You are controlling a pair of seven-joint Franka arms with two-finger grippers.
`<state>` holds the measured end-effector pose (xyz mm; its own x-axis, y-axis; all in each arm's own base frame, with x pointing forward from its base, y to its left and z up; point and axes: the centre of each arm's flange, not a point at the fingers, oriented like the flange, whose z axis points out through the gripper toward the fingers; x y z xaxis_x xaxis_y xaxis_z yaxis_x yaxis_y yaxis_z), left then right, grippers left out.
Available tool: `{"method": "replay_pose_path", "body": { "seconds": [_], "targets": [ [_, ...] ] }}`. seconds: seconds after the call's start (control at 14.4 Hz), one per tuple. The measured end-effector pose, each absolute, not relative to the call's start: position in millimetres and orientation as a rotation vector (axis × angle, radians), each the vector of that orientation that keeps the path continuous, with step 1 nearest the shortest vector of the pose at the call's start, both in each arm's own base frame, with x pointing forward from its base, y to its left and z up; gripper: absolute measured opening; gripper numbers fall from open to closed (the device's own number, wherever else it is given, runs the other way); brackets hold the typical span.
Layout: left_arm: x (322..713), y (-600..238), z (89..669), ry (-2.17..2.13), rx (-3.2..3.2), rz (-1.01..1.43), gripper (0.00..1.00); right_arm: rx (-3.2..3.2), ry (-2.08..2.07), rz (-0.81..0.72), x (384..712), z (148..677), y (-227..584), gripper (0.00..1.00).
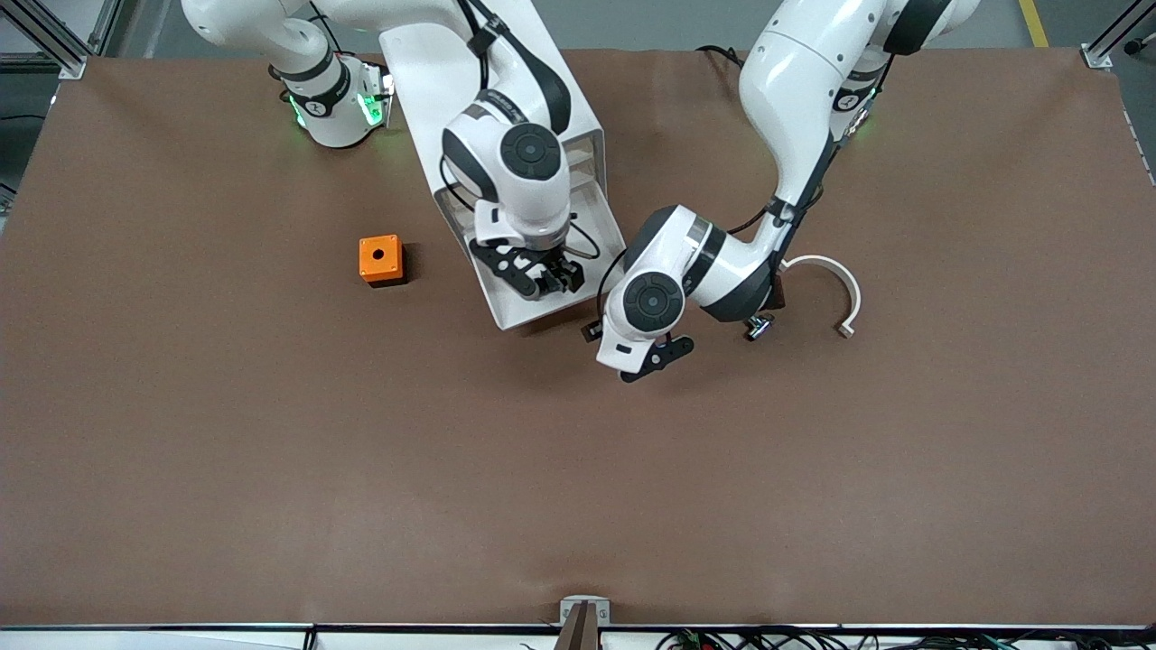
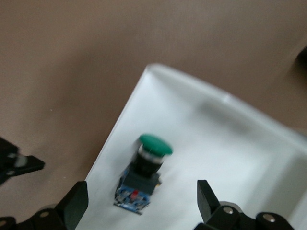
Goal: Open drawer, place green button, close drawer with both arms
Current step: 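Withdraw the right gripper while the left gripper moves to the drawer front, then push the drawer shut into the cabinet with the left gripper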
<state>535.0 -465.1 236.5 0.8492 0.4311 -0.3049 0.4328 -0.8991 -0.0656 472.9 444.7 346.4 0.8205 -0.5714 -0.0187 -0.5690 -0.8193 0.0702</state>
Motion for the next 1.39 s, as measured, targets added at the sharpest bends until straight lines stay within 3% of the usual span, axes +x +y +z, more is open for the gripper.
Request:
{"method": "replay_pose_path", "body": {
  "seconds": [0.35,0.76,1.11,1.39],
  "targets": [
    [511,-494,219,0.74,2.965,-0.555,1.0,3.048,-0.471,-0.119,540,443,318,1.0],
    [437,-559,217,0.776,2.988,-0.606,1.0,3.124,-0.077,-0.123,583,498,150,1.0],
    [381,-595,213,0.815,3.005,-0.667,1.0,3.143,-0.011,-0.128,582,529,43,1.0],
    [372,-600,212,0.846,3.0,-0.679,1.0,3.151,0.032,-0.124,570,551,4,1.0]
  ]
}}
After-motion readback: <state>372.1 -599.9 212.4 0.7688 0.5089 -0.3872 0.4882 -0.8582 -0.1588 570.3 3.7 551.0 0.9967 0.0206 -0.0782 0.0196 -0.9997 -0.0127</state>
